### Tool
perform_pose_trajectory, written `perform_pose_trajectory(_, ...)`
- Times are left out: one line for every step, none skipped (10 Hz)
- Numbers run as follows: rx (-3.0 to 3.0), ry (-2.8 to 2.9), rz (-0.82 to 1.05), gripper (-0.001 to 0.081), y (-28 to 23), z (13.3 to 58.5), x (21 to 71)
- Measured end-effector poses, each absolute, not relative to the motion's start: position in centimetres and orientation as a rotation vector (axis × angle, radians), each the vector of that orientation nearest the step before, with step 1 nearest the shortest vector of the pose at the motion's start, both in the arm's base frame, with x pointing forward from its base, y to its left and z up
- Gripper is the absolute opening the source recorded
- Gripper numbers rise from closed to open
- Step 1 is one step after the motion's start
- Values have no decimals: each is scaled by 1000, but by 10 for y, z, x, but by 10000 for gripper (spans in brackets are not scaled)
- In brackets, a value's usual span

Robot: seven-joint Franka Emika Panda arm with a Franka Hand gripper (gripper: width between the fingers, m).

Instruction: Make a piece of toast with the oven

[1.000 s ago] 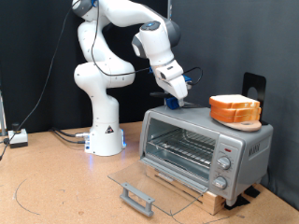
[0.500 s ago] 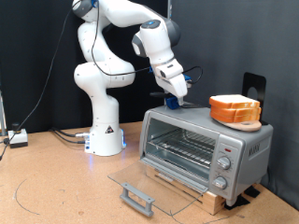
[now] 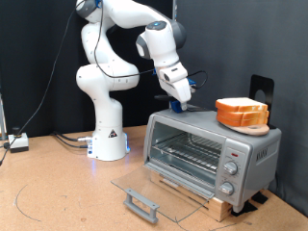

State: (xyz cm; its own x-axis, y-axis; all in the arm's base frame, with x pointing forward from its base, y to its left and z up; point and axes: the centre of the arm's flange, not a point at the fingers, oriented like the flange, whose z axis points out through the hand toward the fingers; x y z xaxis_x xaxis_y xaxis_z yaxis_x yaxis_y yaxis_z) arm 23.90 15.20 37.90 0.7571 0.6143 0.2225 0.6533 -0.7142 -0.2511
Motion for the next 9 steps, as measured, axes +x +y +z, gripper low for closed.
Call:
perform_pose_trajectory(-2642, -980, -178, 807, 152, 379, 239)
perform_pose_trajectory(-2642, -979, -179, 807, 152, 379, 239)
perform_pose_trajectory(-2644, -975, -180, 807, 151, 380, 240)
perform_pose_trajectory(-2646, -970, -182, 687, 150, 380, 241)
perform_pose_trajectory(-2649, -963, -183, 510, 149, 380, 241)
perform_pose_trajectory(-2651, -957, -183, 510, 148, 380, 242)
perform_pose_trajectory(-2654, -950, -184, 394, 146, 380, 243)
perform_pose_trajectory(-2655, -945, -184, 394, 145, 380, 243)
perform_pose_trajectory(-2653, -942, -185, 396, 145, 381, 244)
